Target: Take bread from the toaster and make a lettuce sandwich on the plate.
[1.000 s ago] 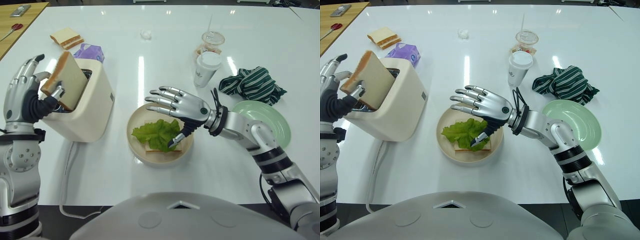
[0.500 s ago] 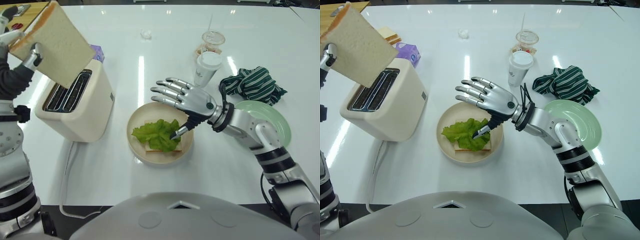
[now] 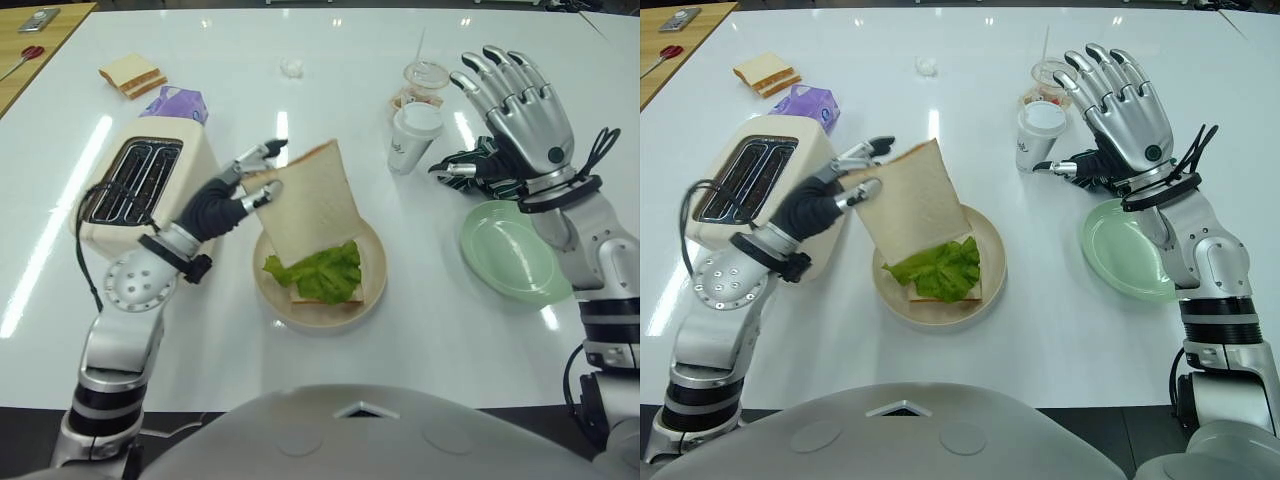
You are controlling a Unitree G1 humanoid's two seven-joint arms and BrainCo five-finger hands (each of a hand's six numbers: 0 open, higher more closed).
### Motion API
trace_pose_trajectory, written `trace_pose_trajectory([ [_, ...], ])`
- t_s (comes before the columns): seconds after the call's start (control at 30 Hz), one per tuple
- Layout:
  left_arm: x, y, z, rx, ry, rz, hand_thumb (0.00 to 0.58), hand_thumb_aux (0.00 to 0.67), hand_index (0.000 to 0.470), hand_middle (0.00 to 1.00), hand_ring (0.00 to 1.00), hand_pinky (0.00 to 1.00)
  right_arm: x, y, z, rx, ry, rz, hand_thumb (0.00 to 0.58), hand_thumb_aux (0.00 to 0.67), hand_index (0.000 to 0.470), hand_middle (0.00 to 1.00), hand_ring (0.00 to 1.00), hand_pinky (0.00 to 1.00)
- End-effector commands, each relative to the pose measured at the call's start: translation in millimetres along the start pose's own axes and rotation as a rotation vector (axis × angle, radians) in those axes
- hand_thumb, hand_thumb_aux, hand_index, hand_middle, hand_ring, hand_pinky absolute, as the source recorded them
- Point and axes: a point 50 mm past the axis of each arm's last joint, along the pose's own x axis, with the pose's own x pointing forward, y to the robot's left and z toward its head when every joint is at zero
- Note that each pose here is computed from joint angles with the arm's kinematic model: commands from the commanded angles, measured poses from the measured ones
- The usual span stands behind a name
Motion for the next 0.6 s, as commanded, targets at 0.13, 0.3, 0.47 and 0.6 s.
trace_pose_trajectory([
  [0.13, 6, -29, -42, -0.048, 0.116, -0.135, 0.58, 0.67, 0.47, 0.0, 0.0, 0.0, 2, 5, 9, 0.032, -0.022, 0.015, 0.0, 0.0, 0.0, 0.0, 0.0, 0.0],
  [0.3, 18, -34, -55, -0.024, 0.121, -0.191, 0.58, 0.67, 0.47, 0.0, 0.0, 0.0, 3, 11, 13, 0.045, -0.053, 0.037, 0.0, 0.0, 0.0, 0.0, 0.0, 0.0],
  [0.47, 26, -35, -57, 0.024, 0.105, -0.224, 0.58, 0.67, 0.47, 0.0, 0.0, 0.0, 2, 12, 15, 0.055, -0.062, 0.039, 0.0, 0.0, 0.0, 0.0, 0.0, 0.0],
  [0.6, 28, -37, -60, 0.06, 0.108, -0.23, 0.58, 0.67, 0.47, 0.0, 0.0, 0.0, 1, 12, 17, 0.063, -0.071, 0.044, 0.0, 0.0, 0.0, 0.0, 0.0, 0.0],
])
